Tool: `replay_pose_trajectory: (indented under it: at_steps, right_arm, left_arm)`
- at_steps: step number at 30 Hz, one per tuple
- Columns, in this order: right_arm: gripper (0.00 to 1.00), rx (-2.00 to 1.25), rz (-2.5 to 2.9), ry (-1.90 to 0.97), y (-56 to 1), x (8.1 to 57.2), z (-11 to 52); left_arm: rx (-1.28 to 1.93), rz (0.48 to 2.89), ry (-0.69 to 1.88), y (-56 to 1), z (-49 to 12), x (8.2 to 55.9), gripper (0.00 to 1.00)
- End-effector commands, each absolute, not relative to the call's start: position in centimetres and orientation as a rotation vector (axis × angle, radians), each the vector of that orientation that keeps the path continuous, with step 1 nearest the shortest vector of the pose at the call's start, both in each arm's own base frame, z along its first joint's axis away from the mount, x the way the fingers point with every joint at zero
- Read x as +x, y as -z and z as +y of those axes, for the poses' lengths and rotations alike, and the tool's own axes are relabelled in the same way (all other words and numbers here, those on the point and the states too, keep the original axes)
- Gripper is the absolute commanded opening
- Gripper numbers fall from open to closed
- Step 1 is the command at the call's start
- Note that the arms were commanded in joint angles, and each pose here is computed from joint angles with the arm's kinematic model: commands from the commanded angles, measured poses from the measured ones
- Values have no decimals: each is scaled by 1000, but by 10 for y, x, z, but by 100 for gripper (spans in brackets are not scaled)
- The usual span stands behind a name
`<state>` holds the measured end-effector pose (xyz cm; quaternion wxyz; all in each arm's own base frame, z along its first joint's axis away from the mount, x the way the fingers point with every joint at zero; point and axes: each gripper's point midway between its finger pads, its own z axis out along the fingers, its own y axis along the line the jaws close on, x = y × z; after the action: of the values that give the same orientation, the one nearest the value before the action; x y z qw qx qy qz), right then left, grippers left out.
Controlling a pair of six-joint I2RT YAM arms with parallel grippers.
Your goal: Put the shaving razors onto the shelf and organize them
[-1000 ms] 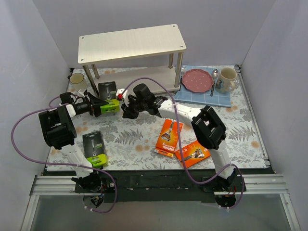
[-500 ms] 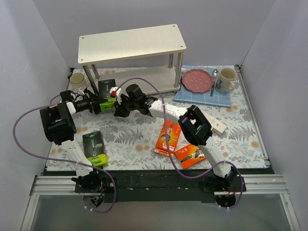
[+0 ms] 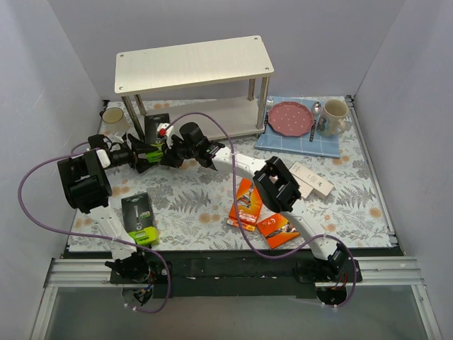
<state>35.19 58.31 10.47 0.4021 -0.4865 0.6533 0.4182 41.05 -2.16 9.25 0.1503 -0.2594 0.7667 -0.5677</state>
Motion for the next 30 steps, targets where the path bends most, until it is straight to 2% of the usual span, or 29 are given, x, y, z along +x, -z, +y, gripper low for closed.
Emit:
replay_pose_trajectory:
  at_steps: [1,2,3,9,15,23,25,26,30]
  right_arm:
    - [14,-1096,1533,-988,-134,403,589]
    - [14,-1084,1526,-979,-135,408,587]
    - [14,-1074,1519,-972,-137,413,587]
    - [14,-1017,1493,-916,-142,444,577]
    - [15,-984,1432,-908,-146,463,573]
    - [15,-1033,1385,-1003,-148,434,594]
    - [14,-1054,1401,-1019,-160,427,588]
    - [13,-1076,1468,-1023,-143,422,580]
    - [10,-1007,1508,-1002,-177,436,544]
  left_arm:
    - [-731,2230,1543,-104,-20,400,78]
    - [-703,2224,1532,-112,-20,399,97]
    - [-698,2223,1526,-116,-21,396,98]
    - [-634,2218,1493,-146,-30,368,98]
    - [-684,2275,1448,-143,-27,337,98]
    - [-770,2246,1363,-157,4,324,98]
    - [-773,2234,1352,-161,10,325,98]
    - [-768,2232,1331,-162,12,326,98]
    - [-816,2195,1228,-155,24,339,96]
